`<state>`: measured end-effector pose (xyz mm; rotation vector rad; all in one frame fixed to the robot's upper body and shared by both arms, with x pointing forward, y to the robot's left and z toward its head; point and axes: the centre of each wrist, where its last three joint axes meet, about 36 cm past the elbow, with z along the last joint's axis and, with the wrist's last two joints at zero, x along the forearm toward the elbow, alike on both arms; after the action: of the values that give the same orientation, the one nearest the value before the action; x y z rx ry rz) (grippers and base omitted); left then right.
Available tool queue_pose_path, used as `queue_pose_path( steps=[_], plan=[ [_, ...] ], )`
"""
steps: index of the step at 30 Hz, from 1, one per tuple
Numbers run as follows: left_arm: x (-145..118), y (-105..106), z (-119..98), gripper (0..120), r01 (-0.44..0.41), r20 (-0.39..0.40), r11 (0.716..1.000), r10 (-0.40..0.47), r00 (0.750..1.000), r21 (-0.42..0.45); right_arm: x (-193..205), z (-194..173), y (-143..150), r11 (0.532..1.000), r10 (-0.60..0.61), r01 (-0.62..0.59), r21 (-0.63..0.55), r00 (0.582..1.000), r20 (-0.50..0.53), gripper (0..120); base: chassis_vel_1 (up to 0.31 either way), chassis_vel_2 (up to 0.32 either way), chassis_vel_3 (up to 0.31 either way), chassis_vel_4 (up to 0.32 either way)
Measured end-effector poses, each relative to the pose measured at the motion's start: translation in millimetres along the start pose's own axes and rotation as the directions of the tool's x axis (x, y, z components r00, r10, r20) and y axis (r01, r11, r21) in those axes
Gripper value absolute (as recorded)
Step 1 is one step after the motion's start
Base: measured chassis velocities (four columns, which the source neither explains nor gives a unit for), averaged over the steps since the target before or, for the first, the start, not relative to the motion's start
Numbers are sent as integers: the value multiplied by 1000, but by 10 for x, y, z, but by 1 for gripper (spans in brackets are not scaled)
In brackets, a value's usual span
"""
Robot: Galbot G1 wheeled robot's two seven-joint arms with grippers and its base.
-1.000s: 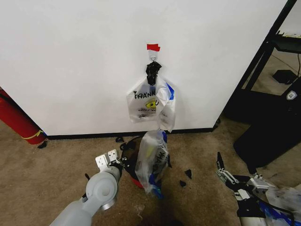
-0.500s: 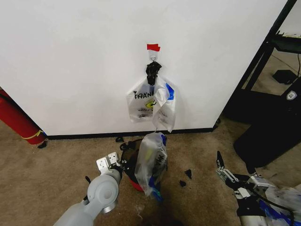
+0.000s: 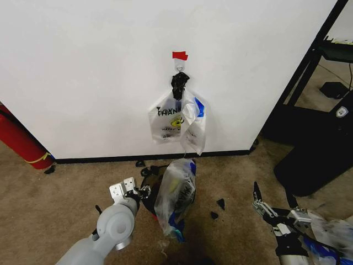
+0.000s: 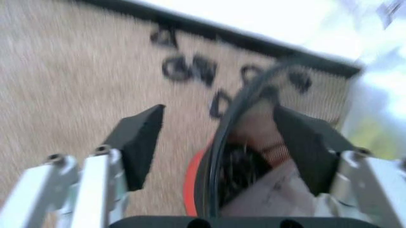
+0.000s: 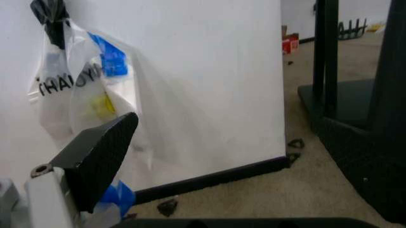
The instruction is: Pick up the garbage bag from the wall and place it over the trash bin.
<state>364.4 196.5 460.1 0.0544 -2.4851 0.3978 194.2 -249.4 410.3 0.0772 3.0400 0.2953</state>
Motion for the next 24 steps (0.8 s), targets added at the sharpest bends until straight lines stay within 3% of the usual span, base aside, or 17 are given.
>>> queue_pose_path(
  steps=[2,6,15,18,20,24],
  plan=[
    [138,-3,-66,86,-17,63,999,20,998,-43,-57,-76,58,1000,-5,5,6,999,-34,100,0,0,0,0],
    [325,55,-95,98,-29,162,992,49,986,-121,-198,-274,167,1000,-21,22,10,992,-128,100,0,0,0,0],
    [546,116,-191,100,-117,307,955,202,930,-274,-448,-346,213,983,-108,149,108,942,-319,100,0,0,0,0],
    [603,76,-164,100,-186,307,906,313,899,-380,-485,-349,270,980,-126,174,94,918,-376,100,0,0,0,0],
    [648,62,-88,100,-204,305,854,379,873,-478,-575,-377,382,984,-149,177,29,895,-420,100,0,0,0,0],
    [737,28,-63,100,-217,306,835,409,860,-506,-759,-359,556,981,-187,190,-38,870,-457,100,0,0,0,0]
  ],
)
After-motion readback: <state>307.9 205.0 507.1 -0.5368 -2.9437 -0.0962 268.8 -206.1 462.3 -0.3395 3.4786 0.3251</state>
